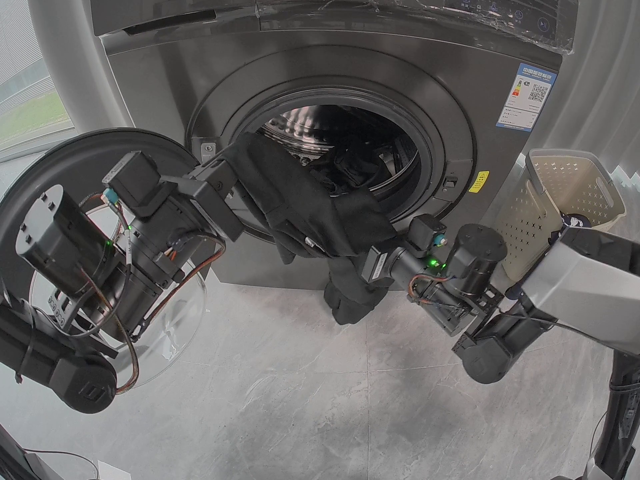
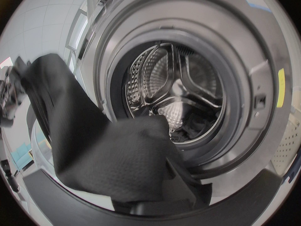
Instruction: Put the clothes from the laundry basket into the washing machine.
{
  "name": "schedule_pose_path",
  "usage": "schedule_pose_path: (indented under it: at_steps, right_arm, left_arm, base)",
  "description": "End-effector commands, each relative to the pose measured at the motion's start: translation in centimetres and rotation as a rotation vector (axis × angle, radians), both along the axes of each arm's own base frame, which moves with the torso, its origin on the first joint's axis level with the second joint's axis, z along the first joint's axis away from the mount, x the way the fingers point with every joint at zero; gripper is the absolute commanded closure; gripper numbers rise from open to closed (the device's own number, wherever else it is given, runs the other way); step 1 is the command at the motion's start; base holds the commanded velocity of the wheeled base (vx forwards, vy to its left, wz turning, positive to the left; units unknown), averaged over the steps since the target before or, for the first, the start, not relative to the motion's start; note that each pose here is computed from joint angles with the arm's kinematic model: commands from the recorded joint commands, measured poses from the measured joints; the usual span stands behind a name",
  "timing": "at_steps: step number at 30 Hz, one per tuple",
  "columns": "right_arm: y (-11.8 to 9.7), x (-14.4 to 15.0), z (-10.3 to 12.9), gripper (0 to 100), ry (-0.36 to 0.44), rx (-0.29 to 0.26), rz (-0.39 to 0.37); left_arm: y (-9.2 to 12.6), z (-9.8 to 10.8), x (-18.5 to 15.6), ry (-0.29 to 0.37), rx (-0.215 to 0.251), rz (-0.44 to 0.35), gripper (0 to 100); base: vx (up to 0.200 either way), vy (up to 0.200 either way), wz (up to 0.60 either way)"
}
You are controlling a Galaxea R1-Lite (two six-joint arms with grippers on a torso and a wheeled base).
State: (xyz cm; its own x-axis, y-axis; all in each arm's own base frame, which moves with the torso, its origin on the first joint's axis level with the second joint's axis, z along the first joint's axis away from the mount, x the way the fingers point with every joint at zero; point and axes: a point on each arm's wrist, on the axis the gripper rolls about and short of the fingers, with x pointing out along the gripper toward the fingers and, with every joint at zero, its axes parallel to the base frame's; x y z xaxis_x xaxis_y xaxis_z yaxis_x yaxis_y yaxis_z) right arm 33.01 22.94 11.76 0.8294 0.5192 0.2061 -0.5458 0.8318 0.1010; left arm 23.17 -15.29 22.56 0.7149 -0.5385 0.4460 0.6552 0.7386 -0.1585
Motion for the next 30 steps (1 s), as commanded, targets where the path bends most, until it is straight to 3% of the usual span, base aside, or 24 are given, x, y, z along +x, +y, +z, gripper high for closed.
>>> schedule_pose_path:
  at_steps: [1,5,12,18,24,25,28,30]
  right_arm:
    - [-2.6,-2.1,4.3,100,-0.066,0.044,-0.025]
    - [-3.0,-3.3,5.5,100,-0.083,0.057,-0.016]
    - [-2.7,-4.1,6.6,100,-0.105,0.077,0.003]
    - [-2.2,-4.4,6.7,100,-0.105,0.084,0.016]
    - [-2.0,-4.5,6.7,100,-0.105,0.084,0.023]
    - [-1.9,-4.4,6.7,100,-0.106,0.085,0.023]
    - [-1.8,-4.4,6.7,100,-0.105,0.084,0.023]
    - [-1.8,-4.4,6.8,100,-0.107,0.086,0.024]
  left_arm:
    - [0.4,-3.3,2.1,0.100,0.068,0.047,100]
    - [0.2,-5.5,2.4,0.167,0.116,0.047,100]
    - [-0.3,-10.4,3.3,0.287,0.248,0.056,100]
    - [-0.3,-12.7,3.1,0.356,0.313,0.048,100]
    - [-0.1,-13.1,3.2,0.352,0.340,0.042,100]
    - [0.2,-13.1,3.3,0.354,0.346,0.053,0]
    - [0.4,-13.5,3.1,0.372,0.355,0.052,0]
    - [0.7,-14.6,2.5,0.416,0.387,0.041,0]
  base:
    - [0.000,0.000,0.00]
    - [0.000,0.000,0.00]
    - [0.000,0.000,0.00]
    - [0.000,0.000,0.00]
    - [0.000,0.000,0.00]
    - [0.000,0.000,0.00]
    - [0.000,0.000,0.00]
    - [0.000,0.000,0.00]
